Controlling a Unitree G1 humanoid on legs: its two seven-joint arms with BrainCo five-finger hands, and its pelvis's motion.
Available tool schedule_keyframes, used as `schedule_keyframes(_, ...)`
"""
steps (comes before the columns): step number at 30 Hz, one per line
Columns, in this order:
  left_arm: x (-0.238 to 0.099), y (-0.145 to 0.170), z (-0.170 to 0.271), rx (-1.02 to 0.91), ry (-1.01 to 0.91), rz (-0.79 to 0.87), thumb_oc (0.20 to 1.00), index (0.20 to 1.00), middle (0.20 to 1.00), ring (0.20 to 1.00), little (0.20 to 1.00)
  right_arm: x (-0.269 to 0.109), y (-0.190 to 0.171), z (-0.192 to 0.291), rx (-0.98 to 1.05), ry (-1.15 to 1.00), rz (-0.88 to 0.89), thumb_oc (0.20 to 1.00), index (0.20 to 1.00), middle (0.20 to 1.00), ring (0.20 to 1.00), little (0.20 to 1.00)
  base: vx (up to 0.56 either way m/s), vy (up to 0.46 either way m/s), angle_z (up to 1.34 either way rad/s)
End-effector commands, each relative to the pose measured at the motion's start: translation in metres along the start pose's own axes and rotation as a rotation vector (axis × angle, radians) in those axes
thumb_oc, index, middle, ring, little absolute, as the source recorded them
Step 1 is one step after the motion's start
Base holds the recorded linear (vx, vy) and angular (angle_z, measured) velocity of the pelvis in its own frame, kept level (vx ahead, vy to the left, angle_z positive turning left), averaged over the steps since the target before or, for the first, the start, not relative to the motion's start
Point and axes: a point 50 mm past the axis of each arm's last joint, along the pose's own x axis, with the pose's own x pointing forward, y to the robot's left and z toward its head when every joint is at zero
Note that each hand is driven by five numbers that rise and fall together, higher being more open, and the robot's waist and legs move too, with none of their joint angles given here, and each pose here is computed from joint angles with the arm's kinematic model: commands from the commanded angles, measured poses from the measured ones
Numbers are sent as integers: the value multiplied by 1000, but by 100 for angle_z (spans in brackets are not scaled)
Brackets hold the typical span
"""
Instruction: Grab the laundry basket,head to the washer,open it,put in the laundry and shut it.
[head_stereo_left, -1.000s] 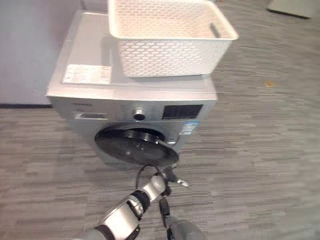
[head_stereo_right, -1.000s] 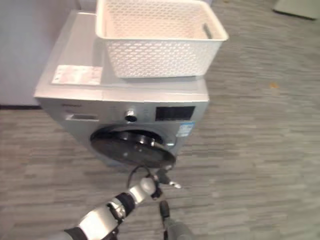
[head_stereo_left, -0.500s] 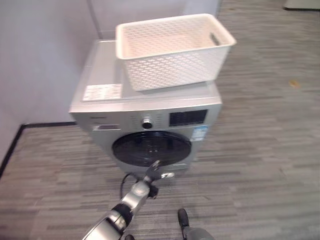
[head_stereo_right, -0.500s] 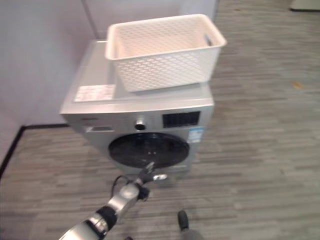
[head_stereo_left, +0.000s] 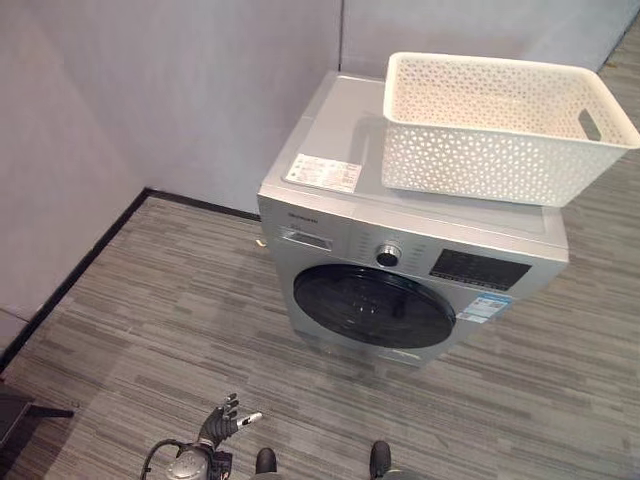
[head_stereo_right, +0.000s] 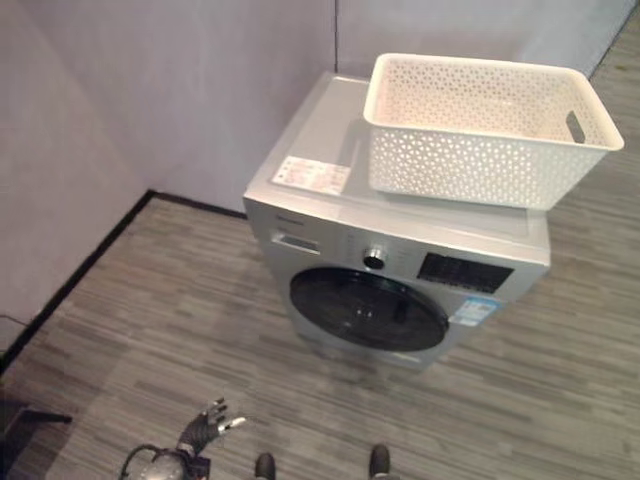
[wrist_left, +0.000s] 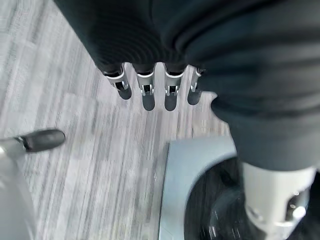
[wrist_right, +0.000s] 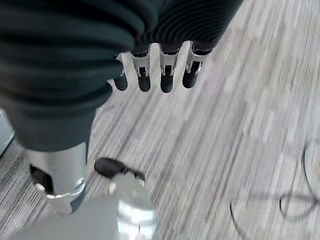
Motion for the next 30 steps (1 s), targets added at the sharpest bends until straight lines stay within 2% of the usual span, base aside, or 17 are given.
schedule_keyframes(1,3,12,0,121,10,95,1000,1000,1000,1000,1000,-1,-5,-15,25,74,-16,1000,1000,1000,1000,1000,-6,39,22)
schedule_keyframes(7,1,13,-13,133,75,120,1000,1000,1000,1000,1000,-1,-14,-8,15,58,-38,1000,1000,1000,1000,1000,-4,26,16)
schedule_keyframes(14,6,-4,-5,195,52,32,1000,1000,1000,1000,1000,-3,-41,-3,3,66,-91,1000,1000,1000,1000,1000,-4,35,-3)
schedule_keyframes(24,5,-11,-4,247,40,-27,1000,1000,1000,1000,1000,-5,-61,5,20,72,-122,1000,1000,1000,1000,1000,10,24,-51)
schedule_keyframes(30,4,-10,-10,185,66,-31,1000,1000,1000,1000,1000,-7,-72,4,14,81,-132,1000,1000,1000,1000,1000,23,16,-26)
